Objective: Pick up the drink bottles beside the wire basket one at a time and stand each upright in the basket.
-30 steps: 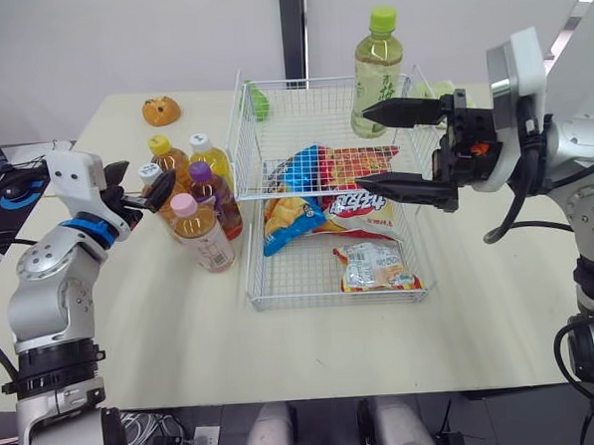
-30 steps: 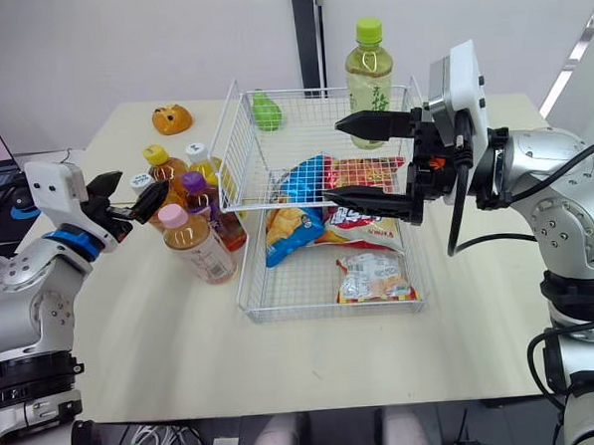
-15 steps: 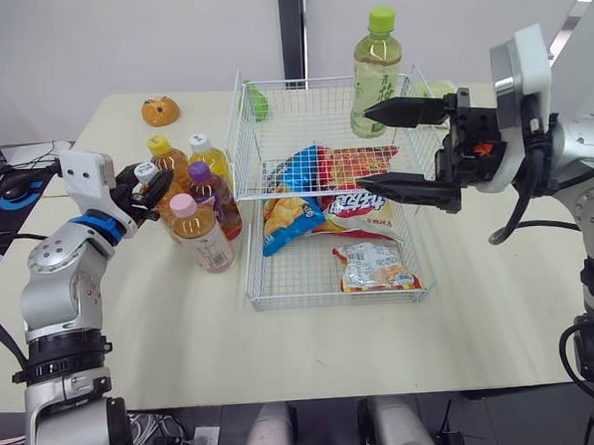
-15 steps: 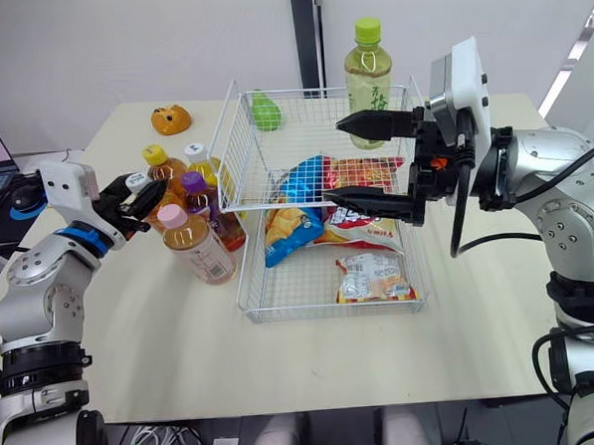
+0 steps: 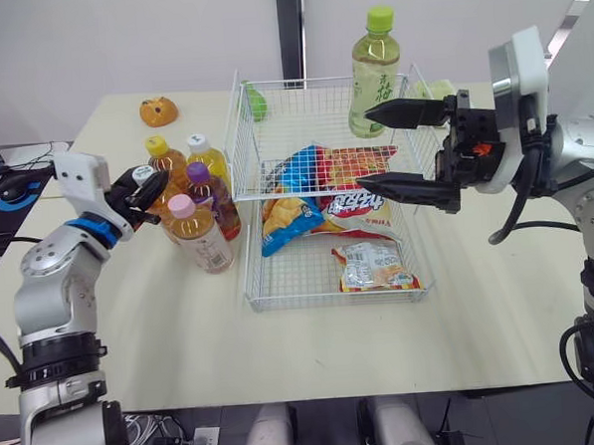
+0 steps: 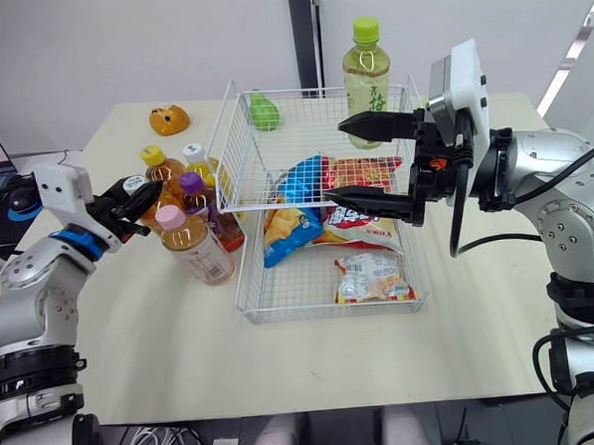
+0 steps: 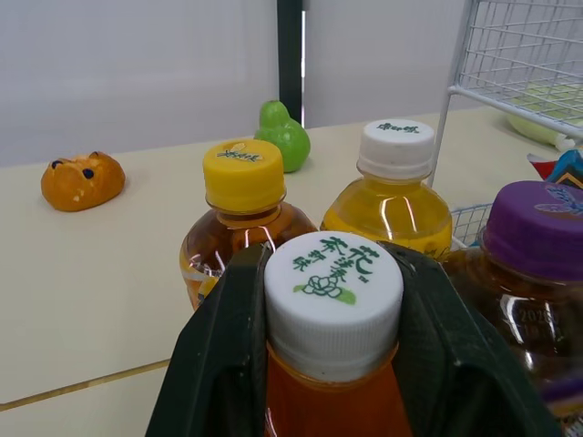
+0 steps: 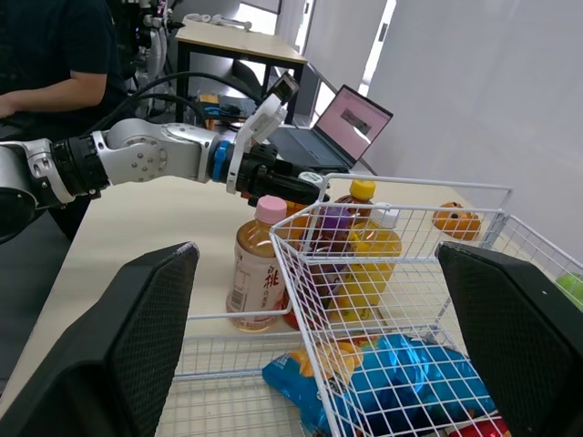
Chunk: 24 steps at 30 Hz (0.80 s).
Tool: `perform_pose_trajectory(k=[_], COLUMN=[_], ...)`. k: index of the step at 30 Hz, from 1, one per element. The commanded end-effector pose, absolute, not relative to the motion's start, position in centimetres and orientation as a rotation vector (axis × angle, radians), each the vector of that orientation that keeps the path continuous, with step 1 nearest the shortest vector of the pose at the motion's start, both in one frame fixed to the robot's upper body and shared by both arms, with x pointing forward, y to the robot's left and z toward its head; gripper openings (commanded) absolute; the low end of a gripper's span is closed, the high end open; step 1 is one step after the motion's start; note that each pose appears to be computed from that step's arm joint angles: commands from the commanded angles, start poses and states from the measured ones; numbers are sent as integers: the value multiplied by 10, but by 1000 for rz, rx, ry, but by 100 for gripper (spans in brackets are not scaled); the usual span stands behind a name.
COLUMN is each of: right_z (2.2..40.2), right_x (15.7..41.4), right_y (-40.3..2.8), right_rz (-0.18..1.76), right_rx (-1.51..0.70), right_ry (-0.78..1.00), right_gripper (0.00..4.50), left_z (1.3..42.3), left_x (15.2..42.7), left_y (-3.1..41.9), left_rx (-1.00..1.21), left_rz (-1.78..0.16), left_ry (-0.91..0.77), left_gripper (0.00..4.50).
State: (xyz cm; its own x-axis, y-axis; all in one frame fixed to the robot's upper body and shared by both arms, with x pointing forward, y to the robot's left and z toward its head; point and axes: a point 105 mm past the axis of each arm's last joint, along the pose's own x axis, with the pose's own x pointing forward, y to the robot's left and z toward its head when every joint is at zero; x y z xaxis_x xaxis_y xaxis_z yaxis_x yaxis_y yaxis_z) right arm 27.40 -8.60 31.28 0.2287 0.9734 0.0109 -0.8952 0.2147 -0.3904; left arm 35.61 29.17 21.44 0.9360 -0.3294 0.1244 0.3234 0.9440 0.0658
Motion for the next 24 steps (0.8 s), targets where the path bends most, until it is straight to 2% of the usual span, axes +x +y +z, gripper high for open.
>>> perform_pose_trajectory(k=[1,5,10,15,20,24], right_z=[325,325,324,323,328,329], right_x=[266,268,270,271,276,278], right_y=[-89,-89,-86,-86,-88,-90], right_rz=[1320,1320,1337,1353,1297,1284], right_rx=[-324,-317,-308,-290,-294,-297], right_ry=[-342,-356,-365,-361,-408,-418], right_gripper=[450,450,450,450,450,450], left_z=[265,281,308,352,408,431], left_x=[324,303,282,273,263,263], left_y=[307,323,323,314,294,278], left_rx=[46,66,128,210,238,262], left_rz=[-393,-424,-519,-585,-671,-749], left_ry=[-260,-227,-179,-191,-284,-307], left_gripper=[138,138,138,138,138,138])
